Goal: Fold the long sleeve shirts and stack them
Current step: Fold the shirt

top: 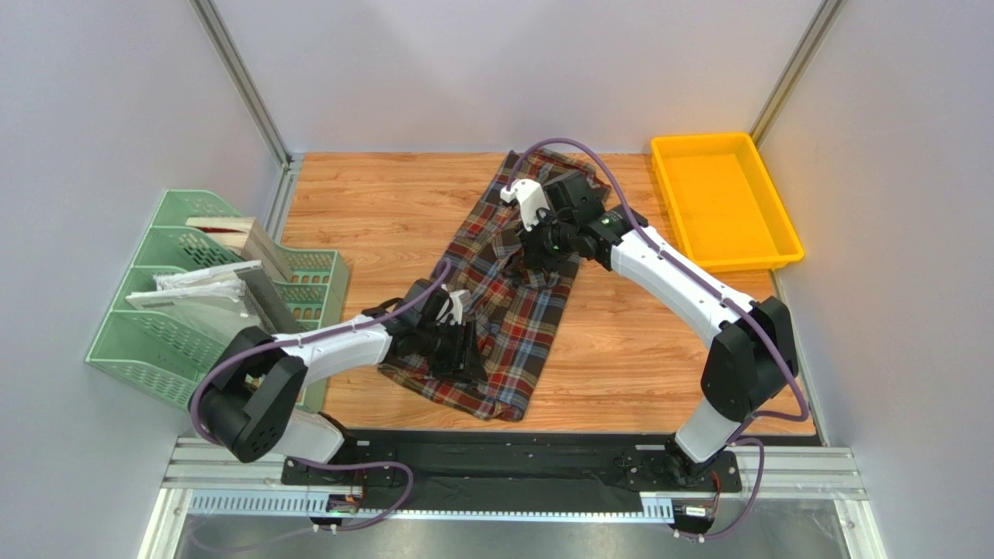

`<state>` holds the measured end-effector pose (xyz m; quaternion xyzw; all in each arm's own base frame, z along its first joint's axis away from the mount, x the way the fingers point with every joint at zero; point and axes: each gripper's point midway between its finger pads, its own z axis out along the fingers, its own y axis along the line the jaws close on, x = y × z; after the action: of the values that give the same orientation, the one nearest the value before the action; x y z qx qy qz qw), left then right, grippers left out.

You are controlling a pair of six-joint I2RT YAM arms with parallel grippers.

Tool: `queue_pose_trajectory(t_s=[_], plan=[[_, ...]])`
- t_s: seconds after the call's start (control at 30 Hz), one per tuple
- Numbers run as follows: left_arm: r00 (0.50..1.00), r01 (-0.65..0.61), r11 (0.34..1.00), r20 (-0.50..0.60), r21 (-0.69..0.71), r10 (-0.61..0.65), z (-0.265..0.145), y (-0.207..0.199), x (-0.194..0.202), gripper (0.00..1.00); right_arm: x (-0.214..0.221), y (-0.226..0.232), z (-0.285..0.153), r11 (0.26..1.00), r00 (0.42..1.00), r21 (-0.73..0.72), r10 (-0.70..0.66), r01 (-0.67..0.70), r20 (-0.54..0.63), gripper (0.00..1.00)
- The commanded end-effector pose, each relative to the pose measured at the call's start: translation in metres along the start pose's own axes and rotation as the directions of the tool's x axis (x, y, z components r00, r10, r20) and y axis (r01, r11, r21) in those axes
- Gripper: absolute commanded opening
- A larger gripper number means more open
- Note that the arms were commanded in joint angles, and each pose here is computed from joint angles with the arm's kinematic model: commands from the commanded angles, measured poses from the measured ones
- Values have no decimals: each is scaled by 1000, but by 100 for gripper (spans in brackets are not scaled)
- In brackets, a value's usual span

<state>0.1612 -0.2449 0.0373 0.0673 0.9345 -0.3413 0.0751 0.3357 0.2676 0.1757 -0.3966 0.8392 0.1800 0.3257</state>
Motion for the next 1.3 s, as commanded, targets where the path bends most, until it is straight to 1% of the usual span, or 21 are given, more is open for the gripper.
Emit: queue_pose_trajectory(t_s=[0.0, 0.03, 0.07, 0.1, 0.2, 0.3, 0.47, 0.57, 0.6, 0.67, 0.7, 0.77, 0.83, 0.87, 0.93, 1.0, 1.1, 1.13, 1.2, 1.23, 1.27], plan=[[997, -56, 996, 52, 68, 52, -2, -25, -20, 28, -21, -4, -11, 1000, 998, 5, 6, -6, 63, 0], [996, -70, 995, 59, 70, 66, -7, -28, -24, 5, -21, -6, -12, 1000, 998, 9, 10, -11, 62, 0], [997, -65, 997, 41, 48, 63, -12, -26, -20, 0, -20, -5, -12, 1000, 998, 5, 12, -13, 60, 0], [994, -85, 996, 72, 39, 82, -22, -30, -26, 0, -20, -6, -13, 1000, 998, 3, 14, -15, 61, 0], [995, -81, 996, 61, -38, 83, -34, -14, -18, 0, -22, -4, -16, 1000, 998, -10, 15, -14, 66, 0], [996, -67, 993, 58, -100, 73, -32, 5, -10, 0, -26, -1, -19, 999, 997, -23, 25, -23, 76, 0], [997, -56, 980, 41, -193, 65, -26, 27, -9, 1, -33, 9, -27, 997, 994, -64, 56, -50, 90, 0], [999, -42, 979, 20, -197, 47, -22, 30, -6, 19, -34, 17, -31, 993, 993, -102, 70, -60, 95, 0], [999, -40, 977, 22, -208, 46, -22, 32, -6, 27, -36, 20, -33, 991, 992, -119, 74, -62, 100, 0], [999, -41, 972, 25, -231, 48, -24, 35, -7, 31, -36, 27, -34, 986, 992, -152, 88, -73, 94, 0], [998, -37, 969, 35, -245, 46, -26, 38, -9, 39, -36, 29, -34, 984, 992, -160, 92, -77, 88, 0], [997, -32, 976, 58, -218, 46, -34, 31, -16, 51, -33, 36, -33, 979, 993, -188, 98, -84, 68, 0], [994, -57, 980, 78, -192, 73, -43, 23, -23, 57, -27, 46, -30, 972, 995, -219, 94, -84, 34, 0], [989, -82, 983, 111, -165, 102, -53, 10, -34, 61, -25, 50, -29, 969, 996, -234, 86, -78, 22, 0], [986, -106, 981, 113, -161, 125, -64, 6, -37, 63, -17, 61, -22, 965, 998, -256, 55, -55, -10, 0], [981, -96, 986, 153, -135, 117, -81, 0, -49, 64, -14, 68, -15, 963, 999, -266, 36, -42, -26, 0], [985, -50, 989, 158, -141, 73, -103, 8, -50, 65, -2, 78, -2, 951, 995, -301, 39, -64, -88, 0], [981, -60, 989, 173, -139, 84, -110, 8, -53, 65, 5, 81, 6, 947, 992, -312, 43, -78, -120, 0], [979, -39, 986, 193, -160, 70, -121, 17, -56, 67, 14, 91, 11, 937, 987, -338, 36, -87, -156, 11], [974, -61, 984, 207, -165, 95, -128, 17, -60, 68, 20, 95, 15, 933, 984, -350, 27, -89, -177, 20], [971, -52, 985, 222, -163, 88, -132, 18, -64, 70, 22, 102, 16, 918, 982, -386, 18, -91, -188, 33]])
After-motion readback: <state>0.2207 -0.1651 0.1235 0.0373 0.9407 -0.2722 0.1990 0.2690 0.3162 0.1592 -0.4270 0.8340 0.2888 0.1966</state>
